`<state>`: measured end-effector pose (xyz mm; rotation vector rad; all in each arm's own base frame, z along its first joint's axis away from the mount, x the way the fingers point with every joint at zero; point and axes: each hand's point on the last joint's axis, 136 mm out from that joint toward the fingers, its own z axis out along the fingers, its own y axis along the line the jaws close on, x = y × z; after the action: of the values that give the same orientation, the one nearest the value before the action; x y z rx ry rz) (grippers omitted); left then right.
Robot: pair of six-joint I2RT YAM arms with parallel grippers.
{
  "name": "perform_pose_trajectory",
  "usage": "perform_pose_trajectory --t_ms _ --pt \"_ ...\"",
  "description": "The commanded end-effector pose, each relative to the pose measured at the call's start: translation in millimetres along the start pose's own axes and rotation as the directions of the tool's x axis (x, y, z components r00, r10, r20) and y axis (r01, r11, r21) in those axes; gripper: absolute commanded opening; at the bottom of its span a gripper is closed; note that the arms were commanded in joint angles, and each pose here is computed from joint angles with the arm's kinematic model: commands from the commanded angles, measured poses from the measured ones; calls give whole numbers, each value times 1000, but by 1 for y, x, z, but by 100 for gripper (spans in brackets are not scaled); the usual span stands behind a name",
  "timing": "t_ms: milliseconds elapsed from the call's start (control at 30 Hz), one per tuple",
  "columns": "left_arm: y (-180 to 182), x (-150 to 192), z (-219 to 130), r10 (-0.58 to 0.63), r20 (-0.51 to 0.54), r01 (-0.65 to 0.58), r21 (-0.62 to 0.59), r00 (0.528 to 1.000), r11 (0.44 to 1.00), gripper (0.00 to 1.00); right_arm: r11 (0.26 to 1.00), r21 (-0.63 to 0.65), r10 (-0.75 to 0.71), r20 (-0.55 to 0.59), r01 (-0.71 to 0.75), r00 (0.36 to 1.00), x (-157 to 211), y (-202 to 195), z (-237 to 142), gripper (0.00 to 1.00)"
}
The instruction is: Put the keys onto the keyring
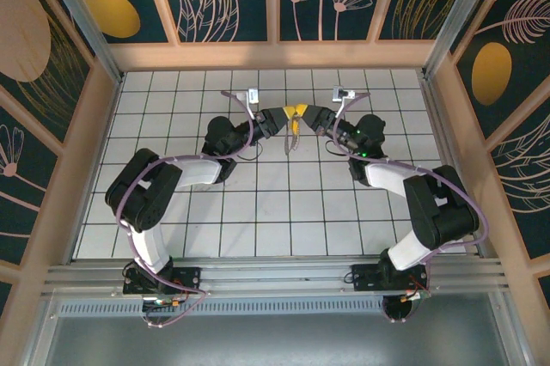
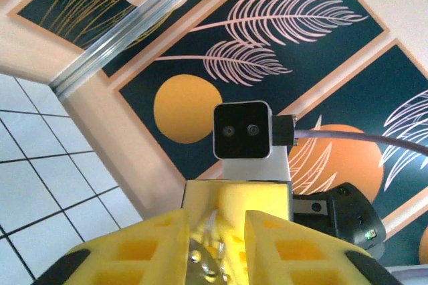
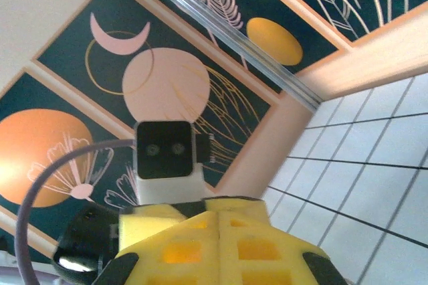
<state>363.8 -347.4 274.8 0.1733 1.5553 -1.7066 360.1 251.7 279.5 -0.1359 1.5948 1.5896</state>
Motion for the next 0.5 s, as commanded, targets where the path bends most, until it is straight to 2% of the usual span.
perform_pose_trajectory --t_ms 0,167,467 --pt "-23 -23 -1 141 3 -141 12 990 990 37 995 -29 -95 -22 94 995 -16 16 -3 0" --pt "-10 -27 -9 175 -68 -176 -17 982 984 44 992 -25 -125 -74 124 989 -20 9 -6 0" --pt "3 -22 2 205 -199 -205 22 958 979 46 987 -88 -150 -188 135 971 -20 4 1 0"
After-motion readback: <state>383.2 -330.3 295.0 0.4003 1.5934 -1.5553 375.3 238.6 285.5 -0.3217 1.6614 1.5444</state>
